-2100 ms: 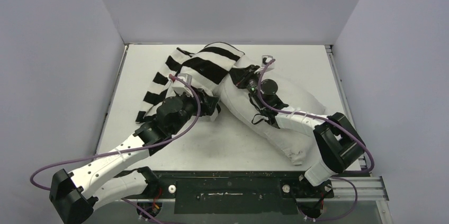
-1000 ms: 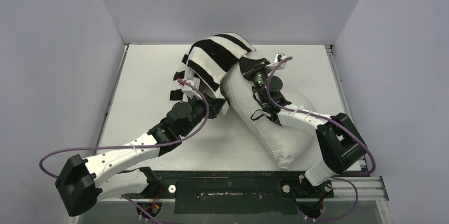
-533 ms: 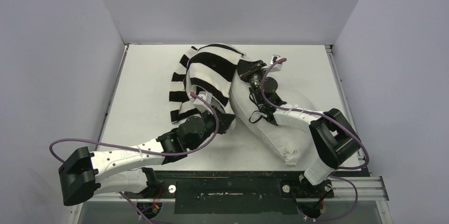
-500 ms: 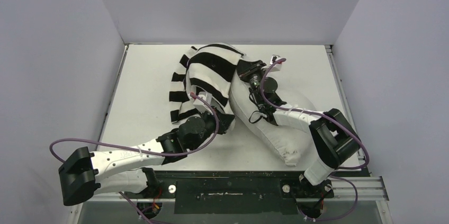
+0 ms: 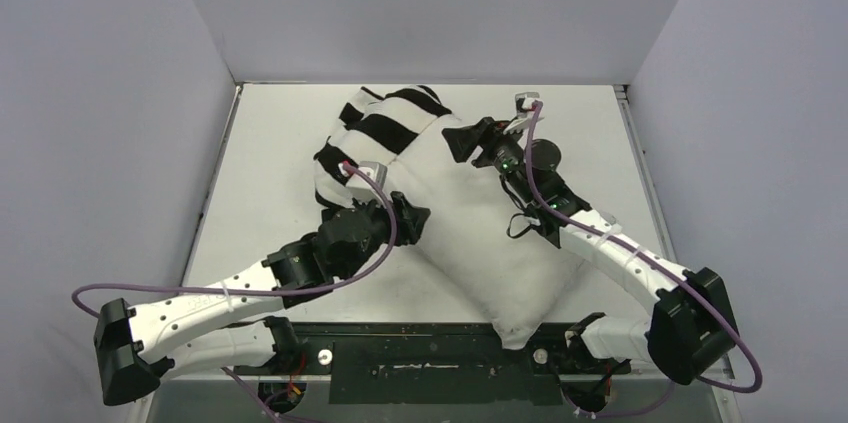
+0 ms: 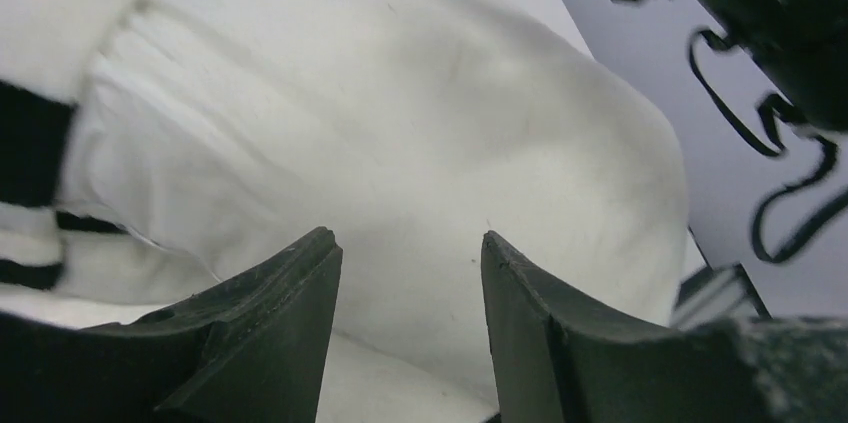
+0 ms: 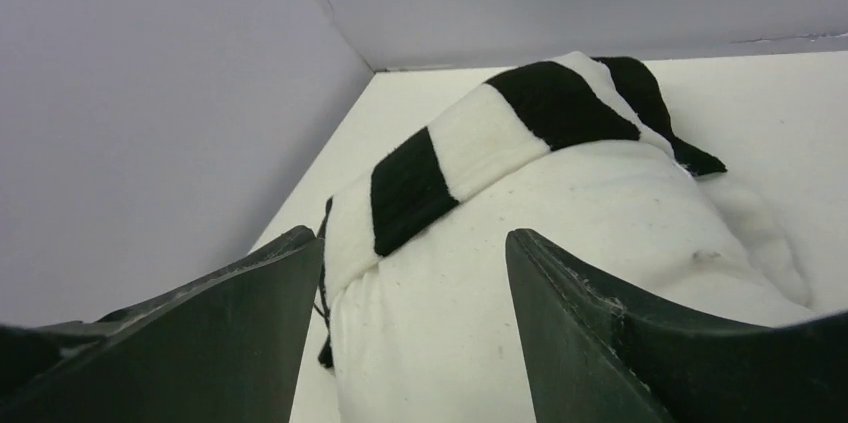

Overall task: Put the pillow into the pillowcase
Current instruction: Stuff the pillow into the pillowcase.

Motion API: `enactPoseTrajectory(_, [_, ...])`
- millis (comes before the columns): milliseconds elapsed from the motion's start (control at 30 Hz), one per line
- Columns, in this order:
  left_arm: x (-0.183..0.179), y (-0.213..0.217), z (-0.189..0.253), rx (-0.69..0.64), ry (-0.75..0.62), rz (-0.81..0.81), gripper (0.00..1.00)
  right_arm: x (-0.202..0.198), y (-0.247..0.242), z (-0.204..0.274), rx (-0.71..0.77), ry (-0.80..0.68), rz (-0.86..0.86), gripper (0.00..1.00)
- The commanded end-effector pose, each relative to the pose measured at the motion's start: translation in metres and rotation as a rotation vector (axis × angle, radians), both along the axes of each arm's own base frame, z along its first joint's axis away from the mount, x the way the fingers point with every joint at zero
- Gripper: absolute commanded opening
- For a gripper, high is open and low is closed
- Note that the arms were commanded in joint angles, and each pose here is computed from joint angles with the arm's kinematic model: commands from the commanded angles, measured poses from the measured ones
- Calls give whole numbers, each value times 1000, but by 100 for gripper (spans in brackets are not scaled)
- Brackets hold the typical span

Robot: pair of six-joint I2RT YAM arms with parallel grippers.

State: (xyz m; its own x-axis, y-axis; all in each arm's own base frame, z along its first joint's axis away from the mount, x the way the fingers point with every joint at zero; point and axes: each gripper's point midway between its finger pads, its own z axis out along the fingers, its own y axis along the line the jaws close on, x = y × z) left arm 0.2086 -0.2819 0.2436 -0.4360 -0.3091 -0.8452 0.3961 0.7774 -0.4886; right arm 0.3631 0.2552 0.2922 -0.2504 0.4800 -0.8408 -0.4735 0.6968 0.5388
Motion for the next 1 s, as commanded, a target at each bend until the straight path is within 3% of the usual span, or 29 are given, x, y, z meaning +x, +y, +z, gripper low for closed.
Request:
enactPoseTrajectory(0, [29,30,19,100,-36,55,54,-12,-9,-6,-213,4,114,70])
enactPoseTrajectory(267, [99,78,23,226,7,103,71,47,-58,3,-330,39,133,79])
enactPoseTrajectory(500, [129,73,22,286,58,45,79,88,-50,-63,-394,213,295,91])
enactPoseTrajectory(633, [137,67,17,302,63,18,86,95,-32,-92,-335,281,410,93])
enactPoseTrajectory(700, [141,64,13,311,75,1,94,95,-24,-104,-298,317,455,93])
enactPoseTrajectory(900, [145,62,7,339,90,-16,97,77,-6,-114,-246,305,565,81])
enactPoseTrajectory(967, [147,63,9,347,79,-15,97,71,-2,-107,-242,266,575,64])
